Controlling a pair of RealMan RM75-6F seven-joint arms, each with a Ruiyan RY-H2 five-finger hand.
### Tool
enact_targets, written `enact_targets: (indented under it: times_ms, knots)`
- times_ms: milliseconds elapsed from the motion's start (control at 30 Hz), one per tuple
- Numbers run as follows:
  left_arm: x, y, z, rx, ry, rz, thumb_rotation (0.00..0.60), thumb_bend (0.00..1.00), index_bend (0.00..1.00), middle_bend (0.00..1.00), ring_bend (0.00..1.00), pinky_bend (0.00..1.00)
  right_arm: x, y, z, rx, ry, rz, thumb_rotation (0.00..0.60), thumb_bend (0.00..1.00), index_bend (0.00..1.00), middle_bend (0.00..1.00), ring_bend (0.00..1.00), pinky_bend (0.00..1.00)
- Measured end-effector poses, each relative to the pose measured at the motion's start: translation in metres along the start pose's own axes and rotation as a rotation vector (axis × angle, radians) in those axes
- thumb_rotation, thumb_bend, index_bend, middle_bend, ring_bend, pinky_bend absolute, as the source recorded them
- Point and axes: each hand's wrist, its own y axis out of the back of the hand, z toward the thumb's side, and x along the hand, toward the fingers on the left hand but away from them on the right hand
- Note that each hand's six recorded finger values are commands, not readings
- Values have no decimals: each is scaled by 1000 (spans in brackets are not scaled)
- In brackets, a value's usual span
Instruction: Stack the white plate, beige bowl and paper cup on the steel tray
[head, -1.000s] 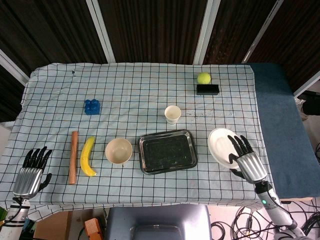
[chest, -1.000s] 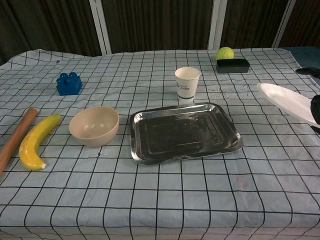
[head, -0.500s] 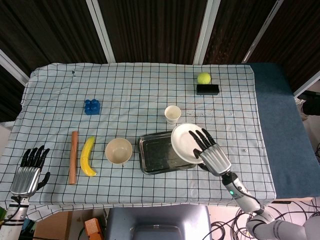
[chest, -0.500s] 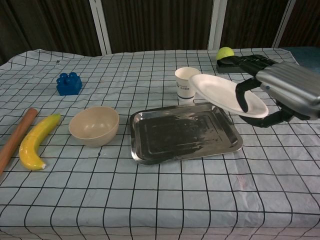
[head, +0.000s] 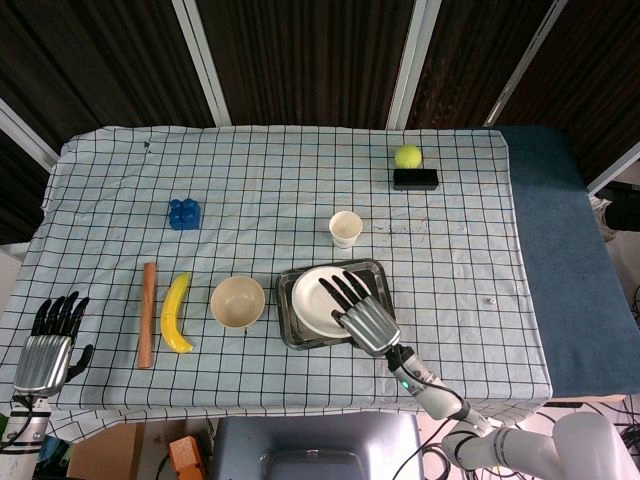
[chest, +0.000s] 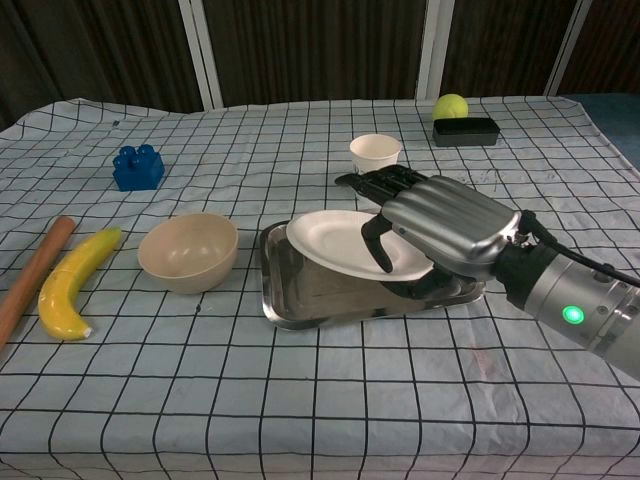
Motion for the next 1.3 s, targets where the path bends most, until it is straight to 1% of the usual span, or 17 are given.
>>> enact_targets:
  times_ms: [67,167,233,267,300,333,400,467,600,733,867,1033,1133,1300]
  knots:
    - [0,0,0,-2,-2,0,600,381,0,0,0,0,-1,-3,1,3,1,11,600,354,545,4,0,0]
    - [1,0,1,-3,-5,1,600,382,0,0,0,0,-2,-7,2,16,0,25,600,354,433,4,0,0]
    - [1,1,1,-3,-6,1,600,383,0,0,0,0,-3,-9,1,27,-4,34,600,354,340,0,0,0]
    - [1,1,1,-3,-6,0,600,384,0,0,0,0,-3,-9,1,28,-6,37,600,353,312,0,0,0]
    - [1,1,1,-2,-5,0,600,384,0,0,0,0,-3,-9,1,30,-7,38,600,340,270,0,0,0]
    - [1,1,1,-2,-5,-1,600,384,0,0,0,0,-3,-8,0,30,-6,37,600,323,249,0,0,0]
    - [2,1,0,2,-7,-2,600,384,0,0,0,0,-3,-7,0,31,-7,31,600,244,197,0,0,0]
    - [3,1,0,1,-7,-4,600,384,0,0,0,0,-2,-4,-2,36,-9,24,600,190,165,0,0,0]
    - [4,-1,1,-1,-10,-10,600,382,0,0,0,0,-2,-4,-5,53,-17,32,600,145,122,0,0,0]
    - [5,-1,2,-2,-11,-14,600,382,0,0,0,0,-3,-4,-5,71,-9,52,600,117,105,0,0,0]
    - [5,-2,2,-3,-10,-15,600,383,0,0,0,0,-3,-1,-4,89,3,54,600,95,95,0,0,0]
    - [5,-2,2,-10,-13,-19,600,382,0,0,0,0,-5,1,-3,114,6,61,600,8,60,0,0,0]
    - [5,-3,2,-15,-13,-24,600,384,0,0,0,0,-7,1,-1,119,14,78,600,0,31,0,0,0]
    - [5,-3,2,-23,-13,-29,600,385,0,0,0,0,-9,3,-1,169,15,95,600,0,7,0,0,0]
